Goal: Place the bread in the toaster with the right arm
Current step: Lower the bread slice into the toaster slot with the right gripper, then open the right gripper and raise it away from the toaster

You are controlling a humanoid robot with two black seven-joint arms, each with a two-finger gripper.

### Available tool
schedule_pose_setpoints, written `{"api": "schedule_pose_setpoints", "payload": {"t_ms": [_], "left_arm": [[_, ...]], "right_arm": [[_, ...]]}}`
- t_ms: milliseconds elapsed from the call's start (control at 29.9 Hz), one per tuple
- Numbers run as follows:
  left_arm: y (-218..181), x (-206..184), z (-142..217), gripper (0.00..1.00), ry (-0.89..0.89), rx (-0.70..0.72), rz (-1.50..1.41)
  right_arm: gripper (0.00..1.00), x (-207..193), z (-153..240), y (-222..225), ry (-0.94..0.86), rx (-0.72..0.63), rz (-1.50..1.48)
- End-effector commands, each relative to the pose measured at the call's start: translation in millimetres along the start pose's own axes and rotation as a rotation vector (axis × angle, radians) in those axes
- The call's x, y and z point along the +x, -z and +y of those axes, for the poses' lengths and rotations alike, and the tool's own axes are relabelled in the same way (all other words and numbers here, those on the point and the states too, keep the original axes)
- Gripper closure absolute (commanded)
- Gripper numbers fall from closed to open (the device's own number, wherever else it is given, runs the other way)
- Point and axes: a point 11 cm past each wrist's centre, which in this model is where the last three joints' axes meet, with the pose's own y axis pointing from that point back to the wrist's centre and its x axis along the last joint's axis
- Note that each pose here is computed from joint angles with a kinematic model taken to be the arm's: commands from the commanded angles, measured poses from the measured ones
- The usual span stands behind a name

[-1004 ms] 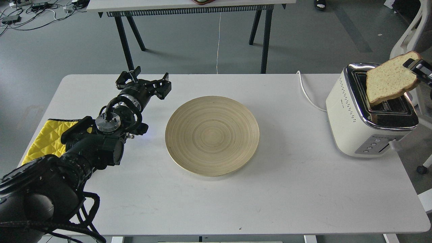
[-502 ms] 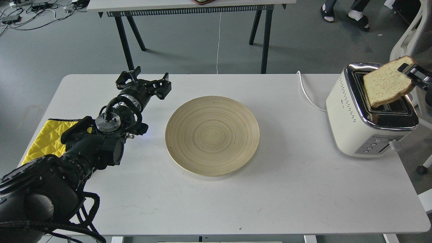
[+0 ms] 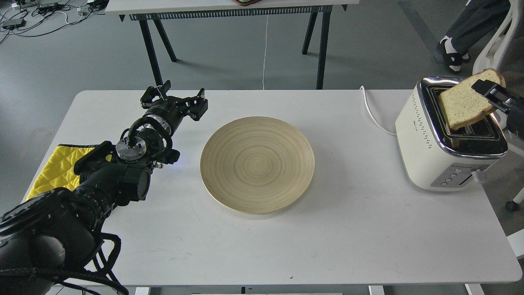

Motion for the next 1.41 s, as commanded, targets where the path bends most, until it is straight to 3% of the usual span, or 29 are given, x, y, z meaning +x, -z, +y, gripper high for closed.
{"api": "schedule_pose_setpoints", "payload": {"t_ms": [0, 335, 602, 636, 669, 703, 937, 1204, 1372], "left_arm": [[0.0, 0.0, 0.0, 0.00, 0.000, 0.000, 0.000], [0.0, 0.0, 0.0, 0.00, 0.000, 0.000, 0.000], [0.0, 0.0, 0.0, 0.00, 0.000, 0.000, 0.000], [0.0, 0.0, 0.0, 0.00, 0.000, 0.000, 0.000], [0.1, 0.0, 0.0, 0.00, 0.000, 0.001, -0.001], [0.0, 0.0, 0.0, 0.00, 0.000, 0.000, 0.000], [0.0, 0.0, 0.0, 0.00, 0.000, 0.000, 0.000], [0.0, 0.0, 0.0, 0.00, 0.000, 0.000, 0.000], [0.0, 0.0, 0.0, 0.00, 0.000, 0.000, 0.000]], "right_arm": [[0.32, -0.5, -0.5, 2.4, 0.000, 0.007, -0.001], [0.30, -0.7, -5.2, 16.5, 0.002, 0.040, 0.000], [0.24, 20.5, -15.4, 118.6, -0.023, 0.250, -0.337], [0.18, 16.8, -19.7, 134.2, -0.007, 0.277, -0.374], [0.03, 9.8, -25.0, 149.7, 0.018, 0.298, -0.419], [0.00, 3.4, -29.3, 157.4, 0.039, 0.299, -0.457], [0.00, -45.1, -45.0, 209.5, 0.214, 0.420, -0.755], [0.00, -101.9, -81.2, 193.2, 0.501, 0.513, -1.265], [0.00, -138.0, -89.9, 183.7, 0.610, 0.525, -1.366]]}}
